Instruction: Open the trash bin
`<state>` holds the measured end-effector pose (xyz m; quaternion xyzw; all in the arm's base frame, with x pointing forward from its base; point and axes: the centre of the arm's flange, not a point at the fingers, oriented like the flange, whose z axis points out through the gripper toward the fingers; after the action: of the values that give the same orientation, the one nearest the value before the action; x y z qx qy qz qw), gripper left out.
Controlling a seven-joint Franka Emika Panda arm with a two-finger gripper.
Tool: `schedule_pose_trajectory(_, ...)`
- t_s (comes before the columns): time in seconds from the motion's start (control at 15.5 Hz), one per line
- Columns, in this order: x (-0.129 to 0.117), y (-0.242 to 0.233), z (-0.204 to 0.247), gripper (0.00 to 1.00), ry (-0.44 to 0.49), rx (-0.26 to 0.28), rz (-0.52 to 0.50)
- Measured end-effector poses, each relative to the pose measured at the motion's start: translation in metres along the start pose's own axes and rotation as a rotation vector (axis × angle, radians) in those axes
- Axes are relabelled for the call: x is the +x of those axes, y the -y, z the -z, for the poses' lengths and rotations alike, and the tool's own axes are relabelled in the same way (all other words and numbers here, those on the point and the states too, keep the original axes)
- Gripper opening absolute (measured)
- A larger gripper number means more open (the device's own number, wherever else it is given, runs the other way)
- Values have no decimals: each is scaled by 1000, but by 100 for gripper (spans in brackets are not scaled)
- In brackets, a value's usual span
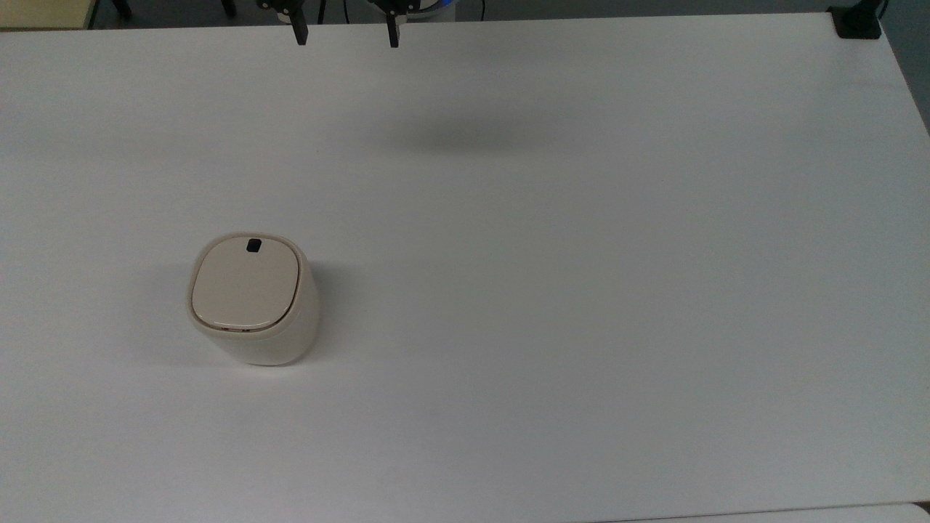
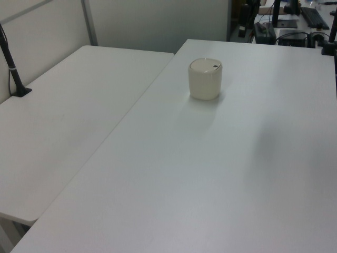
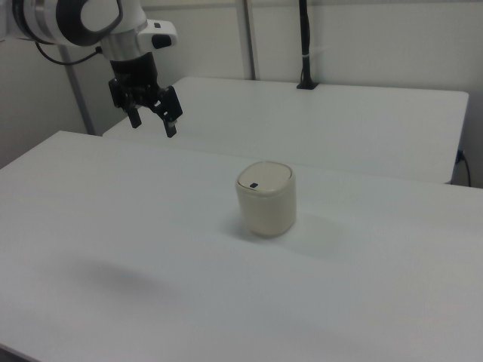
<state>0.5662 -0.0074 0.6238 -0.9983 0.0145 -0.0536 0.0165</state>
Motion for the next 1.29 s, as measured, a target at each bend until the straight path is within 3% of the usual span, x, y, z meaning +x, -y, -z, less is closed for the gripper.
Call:
schedule_pose_trajectory(0.9,0,-3,0,100,1,-1,-1)
schedule_pose_trajectory(1.29,2,-17,-5,100,9,-3,104)
